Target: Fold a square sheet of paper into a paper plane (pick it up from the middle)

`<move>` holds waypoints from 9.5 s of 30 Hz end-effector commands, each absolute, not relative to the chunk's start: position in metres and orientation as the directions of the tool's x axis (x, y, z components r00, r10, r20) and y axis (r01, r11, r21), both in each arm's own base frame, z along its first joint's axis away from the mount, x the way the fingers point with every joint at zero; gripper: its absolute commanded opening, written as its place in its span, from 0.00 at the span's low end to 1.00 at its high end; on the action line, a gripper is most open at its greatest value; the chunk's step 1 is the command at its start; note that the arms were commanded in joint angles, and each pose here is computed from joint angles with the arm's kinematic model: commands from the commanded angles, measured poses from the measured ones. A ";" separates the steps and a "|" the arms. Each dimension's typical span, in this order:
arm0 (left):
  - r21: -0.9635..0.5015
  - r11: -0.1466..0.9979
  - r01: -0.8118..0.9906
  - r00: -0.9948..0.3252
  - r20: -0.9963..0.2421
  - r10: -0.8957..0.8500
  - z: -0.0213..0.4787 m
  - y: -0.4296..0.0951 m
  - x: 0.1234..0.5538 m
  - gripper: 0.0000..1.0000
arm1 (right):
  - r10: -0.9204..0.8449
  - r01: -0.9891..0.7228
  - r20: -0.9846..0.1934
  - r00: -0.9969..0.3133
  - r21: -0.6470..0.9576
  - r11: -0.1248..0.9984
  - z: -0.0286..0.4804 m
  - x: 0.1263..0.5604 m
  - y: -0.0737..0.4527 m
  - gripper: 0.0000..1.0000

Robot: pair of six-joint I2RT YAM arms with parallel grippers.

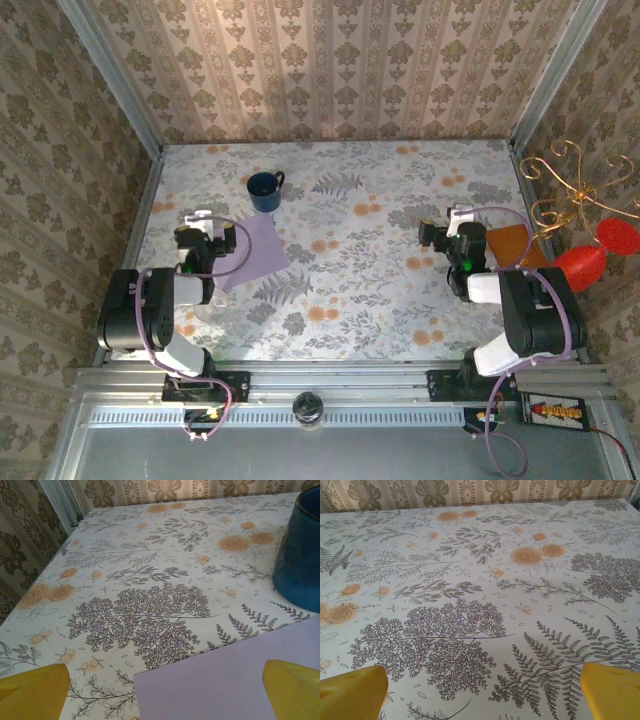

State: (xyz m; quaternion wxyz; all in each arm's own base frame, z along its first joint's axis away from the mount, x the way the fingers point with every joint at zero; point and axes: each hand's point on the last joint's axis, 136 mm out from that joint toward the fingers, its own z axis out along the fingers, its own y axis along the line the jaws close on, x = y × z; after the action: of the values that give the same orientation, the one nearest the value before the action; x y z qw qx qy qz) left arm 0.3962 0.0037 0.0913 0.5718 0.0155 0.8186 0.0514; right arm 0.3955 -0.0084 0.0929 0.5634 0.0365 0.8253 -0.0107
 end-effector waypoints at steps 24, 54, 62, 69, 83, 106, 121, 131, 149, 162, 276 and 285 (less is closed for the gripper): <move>0.111 0.994 -0.021 -0.337 -0.936 0.097 0.096 0.003 0.400 1.00 | 0.028 0.046 -0.934 -0.355 0.013 0.999 0.097 0.401 -0.004 1.00; -0.354 0.934 0.049 -0.599 -0.759 -0.256 0.204 -0.074 0.351 0.96 | 0.175 -0.077 -0.726 -0.665 0.300 0.951 0.171 0.368 0.135 1.00; -0.249 0.968 -0.007 -0.806 -0.572 -0.153 0.147 -0.140 0.347 0.90 | 0.265 -0.012 -0.584 -0.767 0.427 0.904 0.145 0.378 0.181 0.99; -0.213 0.970 -0.116 -0.894 -0.403 -0.196 0.081 -0.138 0.353 0.71 | 0.289 0.034 -0.538 -0.792 0.434 0.900 0.128 0.381 0.184 0.92; -0.253 0.950 -0.183 -0.937 -0.246 -0.246 0.015 -0.118 0.375 0.50 | 0.268 0.055 -0.498 -0.825 0.401 0.914 0.112 0.385 0.185 0.90; -0.342 0.910 0.232 -0.969 -0.161 0.187 0.039 -0.299 0.271 0.50 | 0.373 0.205 -0.385 -0.844 0.412 0.888 0.083 0.369 0.153 0.84; -0.389 0.921 0.017 -0.980 -0.190 -0.062 0.060 -0.257 0.275 0.66 | 0.189 0.054 -0.184 -0.965 0.561 0.826 0.050 0.370 0.251 0.43; -0.364 0.930 0.058 -0.983 -0.182 -0.010 0.055 -0.260 0.278 0.72 | 0.369 0.282 -0.112 -0.923 0.455 0.845 0.003 0.367 0.227 0.45; -0.208 0.933 0.295 -0.949 -0.174 0.261 0.047 -0.292 0.274 0.86 | 0.581 0.344 -0.201 -0.789 0.639 0.688 0.078 0.364 0.210 0.57; -0.071 0.891 0.449 -0.891 -0.114 0.440 0.033 -0.309 0.273 0.87 | 0.636 0.431 -0.258 -0.728 0.550 0.716 0.059 0.341 0.116 0.78; -0.174 0.963 0.207 -0.978 -0.059 0.200 -0.037 -0.251 0.277 0.33 | 0.441 0.200 -0.250 -0.862 0.631 0.750 0.060 0.345 0.187 0.74; -0.137 0.972 0.193 -0.981 -0.023 0.192 -0.049 -0.247 0.274 0.39 | 0.455 0.224 -0.252 -0.854 0.612 0.759 0.056 0.345 0.181 0.75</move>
State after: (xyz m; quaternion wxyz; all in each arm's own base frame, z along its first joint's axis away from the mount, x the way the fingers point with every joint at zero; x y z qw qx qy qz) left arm 0.3081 -0.2855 0.0164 0.0864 0.0954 0.9781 -0.1637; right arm 0.3429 0.1827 0.0576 0.1962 0.1842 0.9131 0.3064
